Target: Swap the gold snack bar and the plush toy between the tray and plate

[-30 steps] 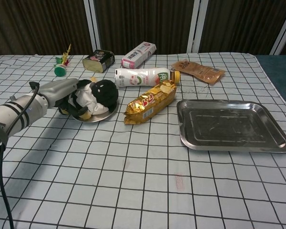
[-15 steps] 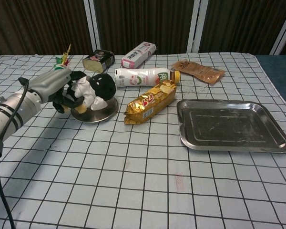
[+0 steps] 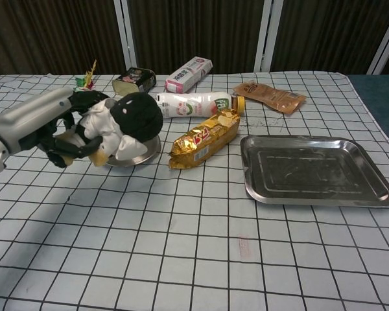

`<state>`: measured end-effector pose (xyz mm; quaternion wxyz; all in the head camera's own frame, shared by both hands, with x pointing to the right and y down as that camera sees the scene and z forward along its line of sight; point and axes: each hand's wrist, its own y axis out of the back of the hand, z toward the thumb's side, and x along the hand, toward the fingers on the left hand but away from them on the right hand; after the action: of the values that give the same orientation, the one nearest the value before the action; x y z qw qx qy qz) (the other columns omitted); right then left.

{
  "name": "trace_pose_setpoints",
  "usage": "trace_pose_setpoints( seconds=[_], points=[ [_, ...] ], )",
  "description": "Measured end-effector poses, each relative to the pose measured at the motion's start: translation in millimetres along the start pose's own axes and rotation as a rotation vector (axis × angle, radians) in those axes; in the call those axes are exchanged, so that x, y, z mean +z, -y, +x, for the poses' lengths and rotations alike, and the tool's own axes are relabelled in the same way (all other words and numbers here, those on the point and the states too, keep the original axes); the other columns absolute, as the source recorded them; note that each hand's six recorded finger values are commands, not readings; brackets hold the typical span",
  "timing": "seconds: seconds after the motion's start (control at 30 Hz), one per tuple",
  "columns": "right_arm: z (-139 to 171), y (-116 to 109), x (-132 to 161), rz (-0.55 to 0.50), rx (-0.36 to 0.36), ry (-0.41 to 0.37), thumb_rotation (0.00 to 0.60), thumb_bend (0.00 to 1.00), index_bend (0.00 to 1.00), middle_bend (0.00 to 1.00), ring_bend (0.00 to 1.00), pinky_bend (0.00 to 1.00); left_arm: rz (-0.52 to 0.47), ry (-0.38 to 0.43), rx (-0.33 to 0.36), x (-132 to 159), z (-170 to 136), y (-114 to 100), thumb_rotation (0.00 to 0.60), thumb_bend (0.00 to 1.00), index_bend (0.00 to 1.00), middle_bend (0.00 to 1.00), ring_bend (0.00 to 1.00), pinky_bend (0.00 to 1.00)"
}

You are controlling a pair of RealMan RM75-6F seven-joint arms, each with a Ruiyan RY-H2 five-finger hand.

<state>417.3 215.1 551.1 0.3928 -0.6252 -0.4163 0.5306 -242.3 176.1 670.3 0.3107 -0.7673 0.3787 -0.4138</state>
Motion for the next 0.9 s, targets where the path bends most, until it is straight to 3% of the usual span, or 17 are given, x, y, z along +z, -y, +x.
trace_pose_setpoints(
  seconds=[0.17, 0.53, 0.7, 0.9],
  points=[
    [0.1, -1.4, -0.3, -0.005, -0.005, -0.001, 0.600, 0.04, 0.00, 0.00, 0.00, 0.00, -0.001, -0.001, -0.020, 12.5, -29.6, 6.0, 0.600, 0.65, 0.59, 0.55, 0.56, 0.62],
    [2.3, -3.6, 0.7, -0.017, -0.012, -0.013, 0.600, 0.04, 0.00, 0.00, 0.00, 0.00, 0.003, 0.026, -0.033, 48.4, -37.0, 40.5, 0.600, 0.64, 0.56, 0.53, 0.54, 0.62],
    [2.8, -4.2, 0.5, -0.020, -0.013, -0.015, 0.600, 0.04, 0.00, 0.00, 0.00, 0.00, 0.027, 0.021, -0.020, 50.5, -34.9, 42.7, 0.600, 0.61, 0.41, 0.40, 0.41, 0.56],
    [2.9, -4.0, 0.6, -0.018, -0.012, -0.016, 0.600, 0.04, 0.00, 0.00, 0.00, 0.00, -0.001, 0.010, -0.031, 50.3, -34.1, 44.2, 0.600, 0.54, 0.06, 0.10, 0.12, 0.37]
  ],
)
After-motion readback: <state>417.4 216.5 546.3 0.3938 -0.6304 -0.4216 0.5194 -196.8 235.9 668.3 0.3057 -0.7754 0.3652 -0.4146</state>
